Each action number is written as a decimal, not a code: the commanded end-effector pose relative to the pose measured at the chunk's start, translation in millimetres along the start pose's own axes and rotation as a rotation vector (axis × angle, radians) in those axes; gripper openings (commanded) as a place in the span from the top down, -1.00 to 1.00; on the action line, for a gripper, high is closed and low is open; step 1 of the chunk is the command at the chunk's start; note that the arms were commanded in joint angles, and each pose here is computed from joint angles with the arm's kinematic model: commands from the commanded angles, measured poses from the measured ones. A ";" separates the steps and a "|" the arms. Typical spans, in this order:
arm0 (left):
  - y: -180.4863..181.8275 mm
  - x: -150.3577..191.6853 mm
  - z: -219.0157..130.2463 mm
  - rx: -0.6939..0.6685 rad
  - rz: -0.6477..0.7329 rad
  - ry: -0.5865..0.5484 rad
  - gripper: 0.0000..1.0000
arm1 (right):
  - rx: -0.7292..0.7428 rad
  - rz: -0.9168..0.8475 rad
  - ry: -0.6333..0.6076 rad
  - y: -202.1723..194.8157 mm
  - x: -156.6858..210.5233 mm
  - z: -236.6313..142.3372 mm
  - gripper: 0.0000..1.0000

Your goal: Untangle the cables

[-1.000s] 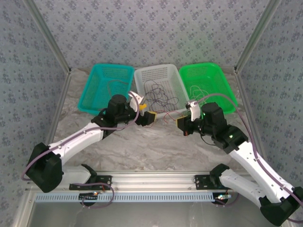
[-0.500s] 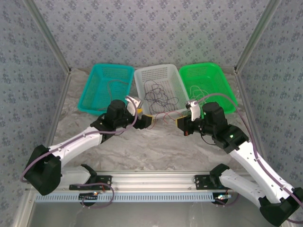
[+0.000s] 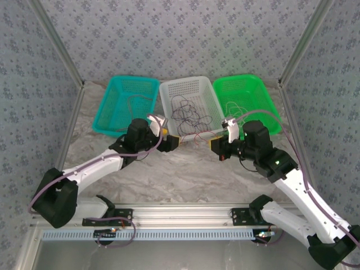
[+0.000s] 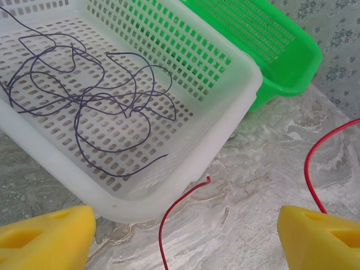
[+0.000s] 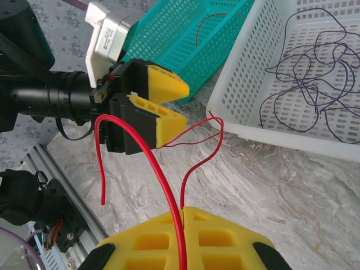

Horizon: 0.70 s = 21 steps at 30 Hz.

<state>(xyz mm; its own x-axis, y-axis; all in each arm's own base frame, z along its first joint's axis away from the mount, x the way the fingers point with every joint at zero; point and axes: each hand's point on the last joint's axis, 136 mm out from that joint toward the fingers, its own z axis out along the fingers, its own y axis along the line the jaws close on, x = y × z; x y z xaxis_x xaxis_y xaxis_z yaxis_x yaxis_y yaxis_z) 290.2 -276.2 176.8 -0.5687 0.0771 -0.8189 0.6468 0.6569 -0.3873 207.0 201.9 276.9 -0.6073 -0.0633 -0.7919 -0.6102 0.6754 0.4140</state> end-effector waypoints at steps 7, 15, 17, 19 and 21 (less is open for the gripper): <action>-15.0 -0.2 4.2 0.110 -0.019 -0.010 -0.66 | -0.014 -0.053 -0.095 8.9 -21.3 -14.7 1.00; -19.4 17.3 18.4 0.158 -0.045 0.037 -0.63 | -0.037 -0.058 -0.139 14.1 -30.7 -16.0 1.00; -21.1 18.6 21.6 0.161 -0.042 0.041 -0.62 | -0.046 -0.060 -0.155 15.9 -34.0 -16.7 1.00; -23.9 19.4 24.7 0.166 -0.038 0.046 -0.62 | -0.065 -0.064 -0.170 19.3 -36.2 -17.3 1.00; -25.7 19.2 27.2 0.168 -0.033 0.047 -0.61 | -0.093 -0.066 -0.181 23.5 -37.3 -17.3 1.00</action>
<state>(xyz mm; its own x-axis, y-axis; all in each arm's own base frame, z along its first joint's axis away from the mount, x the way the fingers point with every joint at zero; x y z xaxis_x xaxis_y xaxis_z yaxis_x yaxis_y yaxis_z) 276.8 -301.8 147.5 -0.6370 0.1101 -0.7630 0.6711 0.5662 -0.4786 209.7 204.5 307.1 -0.5147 -0.0024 -0.8574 -0.6576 0.6428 0.3929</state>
